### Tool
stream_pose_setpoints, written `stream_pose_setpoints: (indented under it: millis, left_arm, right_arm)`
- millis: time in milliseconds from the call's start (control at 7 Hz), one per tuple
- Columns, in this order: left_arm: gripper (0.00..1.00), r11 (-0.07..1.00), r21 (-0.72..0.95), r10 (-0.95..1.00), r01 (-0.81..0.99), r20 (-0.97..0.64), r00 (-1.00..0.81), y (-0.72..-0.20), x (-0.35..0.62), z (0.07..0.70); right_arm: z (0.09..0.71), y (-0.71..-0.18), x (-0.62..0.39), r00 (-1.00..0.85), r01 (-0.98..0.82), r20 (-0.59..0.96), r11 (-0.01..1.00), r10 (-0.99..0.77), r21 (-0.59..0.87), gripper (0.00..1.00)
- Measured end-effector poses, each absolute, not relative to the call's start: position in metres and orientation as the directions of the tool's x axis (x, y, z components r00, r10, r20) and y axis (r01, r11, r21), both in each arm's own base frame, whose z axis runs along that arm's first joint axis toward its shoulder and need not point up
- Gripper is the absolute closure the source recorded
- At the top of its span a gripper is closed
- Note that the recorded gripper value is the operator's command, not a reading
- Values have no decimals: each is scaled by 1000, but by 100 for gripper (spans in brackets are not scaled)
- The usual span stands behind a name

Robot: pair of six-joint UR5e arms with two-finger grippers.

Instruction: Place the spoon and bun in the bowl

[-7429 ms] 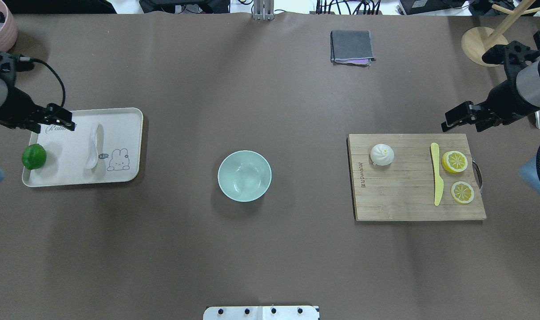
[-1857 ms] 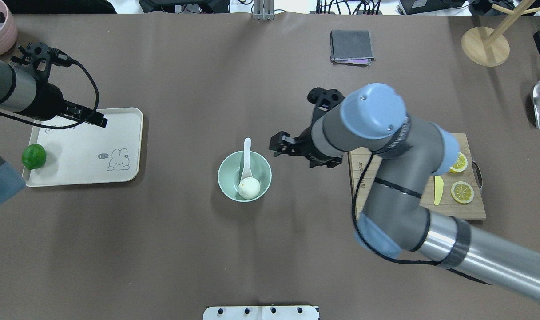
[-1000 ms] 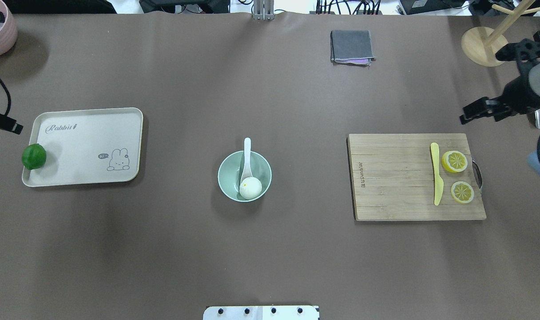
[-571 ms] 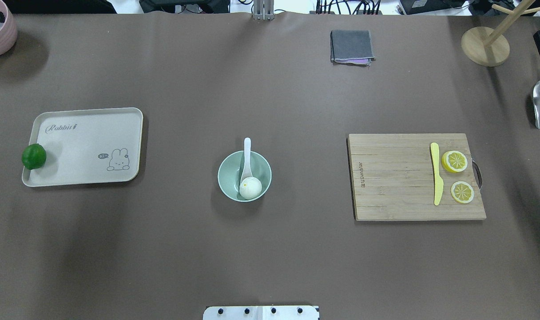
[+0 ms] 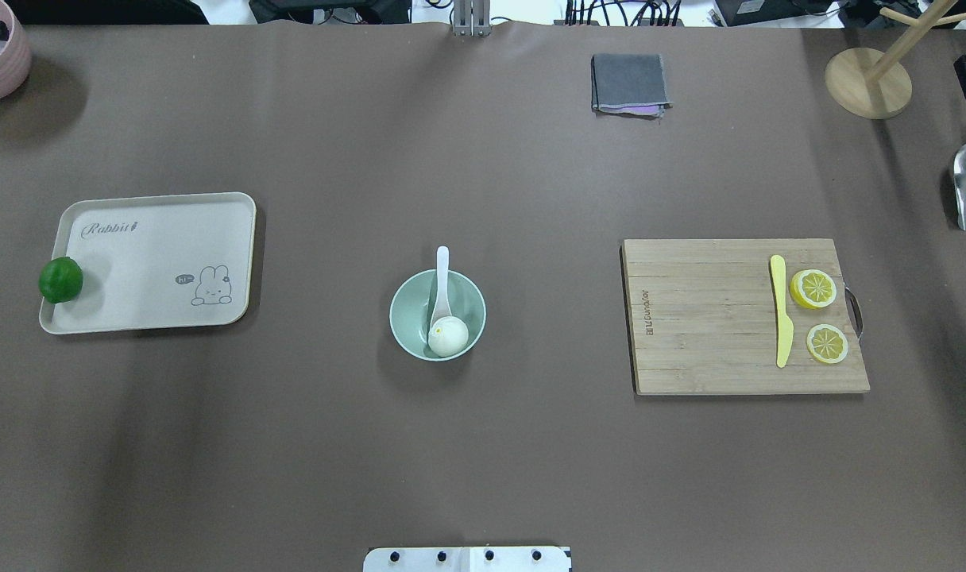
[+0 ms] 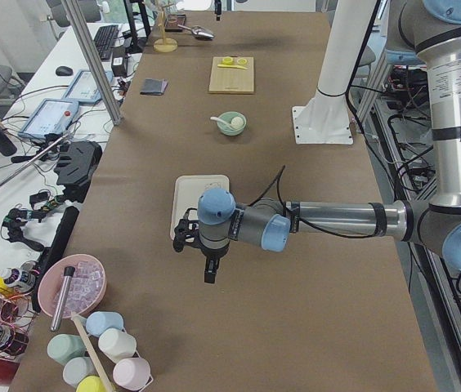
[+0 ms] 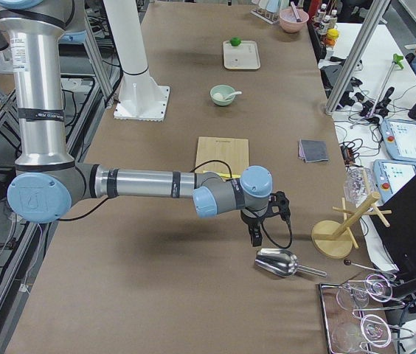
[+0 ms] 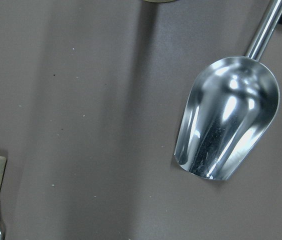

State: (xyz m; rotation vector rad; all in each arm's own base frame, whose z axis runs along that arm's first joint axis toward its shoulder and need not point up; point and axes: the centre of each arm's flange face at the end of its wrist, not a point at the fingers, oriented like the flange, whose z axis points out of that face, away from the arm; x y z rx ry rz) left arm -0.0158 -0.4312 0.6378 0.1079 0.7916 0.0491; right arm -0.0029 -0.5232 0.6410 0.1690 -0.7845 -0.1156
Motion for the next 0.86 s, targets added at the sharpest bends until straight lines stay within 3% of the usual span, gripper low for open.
stream_pose_setpoints:
  millis: [857]
  left_arm:
    - [2,997,77,73,-15,-824,562,-424,-9,630]
  right_arm:
    - [642,-508,6,689,16,710,983,-145,185,0]
